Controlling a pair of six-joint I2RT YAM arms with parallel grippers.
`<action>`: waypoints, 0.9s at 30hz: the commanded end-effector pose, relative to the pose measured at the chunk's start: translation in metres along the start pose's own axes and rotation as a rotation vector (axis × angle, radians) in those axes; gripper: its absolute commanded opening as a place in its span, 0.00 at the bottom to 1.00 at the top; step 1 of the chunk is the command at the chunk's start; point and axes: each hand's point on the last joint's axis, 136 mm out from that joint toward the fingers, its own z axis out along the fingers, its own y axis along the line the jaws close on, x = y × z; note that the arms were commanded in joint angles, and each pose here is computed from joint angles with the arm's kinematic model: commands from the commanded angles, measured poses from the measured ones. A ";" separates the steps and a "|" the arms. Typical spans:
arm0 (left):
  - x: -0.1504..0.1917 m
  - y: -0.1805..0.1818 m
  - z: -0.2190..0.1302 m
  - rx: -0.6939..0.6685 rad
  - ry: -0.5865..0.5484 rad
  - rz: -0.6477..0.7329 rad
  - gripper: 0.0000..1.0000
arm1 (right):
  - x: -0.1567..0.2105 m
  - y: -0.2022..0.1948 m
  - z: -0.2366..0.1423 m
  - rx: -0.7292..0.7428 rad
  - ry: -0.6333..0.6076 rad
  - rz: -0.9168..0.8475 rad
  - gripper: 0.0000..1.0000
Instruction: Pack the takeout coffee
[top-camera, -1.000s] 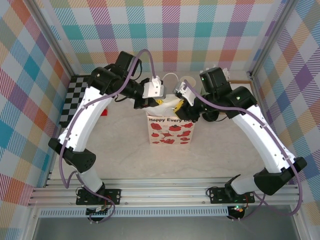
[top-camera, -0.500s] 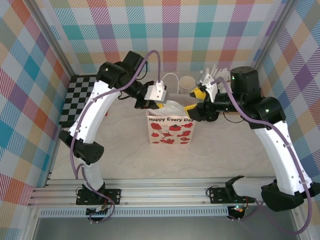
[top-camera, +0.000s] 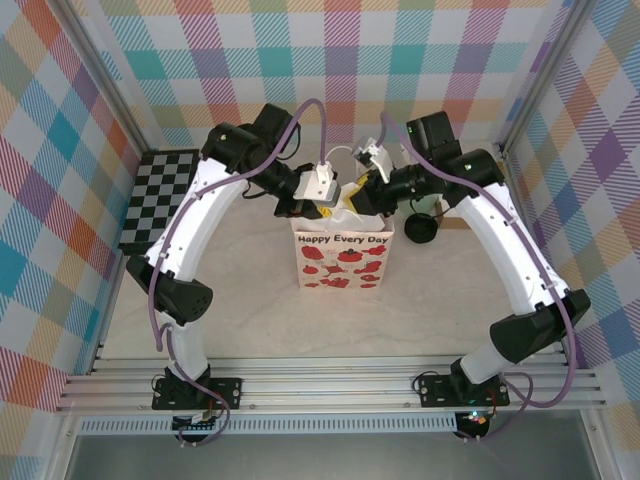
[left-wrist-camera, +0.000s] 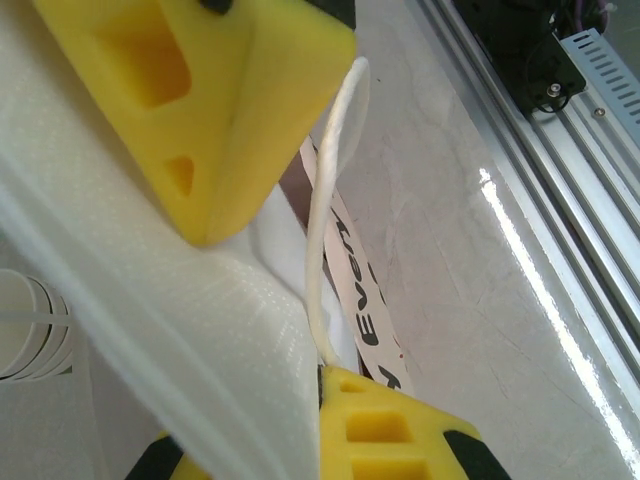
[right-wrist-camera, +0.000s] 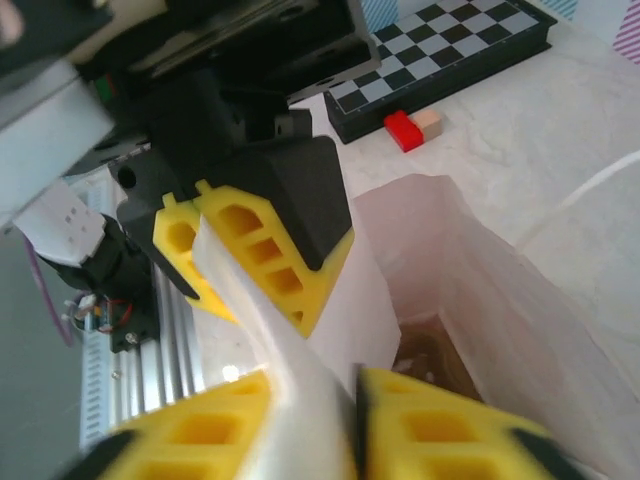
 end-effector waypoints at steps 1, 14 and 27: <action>-0.011 0.001 -0.018 -0.038 -0.051 0.023 0.03 | -0.019 0.026 -0.017 -0.072 -0.059 -0.032 0.13; -0.019 0.007 -0.025 -0.044 -0.138 0.026 0.06 | 0.017 -0.010 -0.011 0.157 -0.016 0.232 0.00; -0.033 0.038 -0.085 -0.267 -0.330 -0.172 0.72 | 0.032 -0.036 0.004 0.226 0.074 0.591 0.00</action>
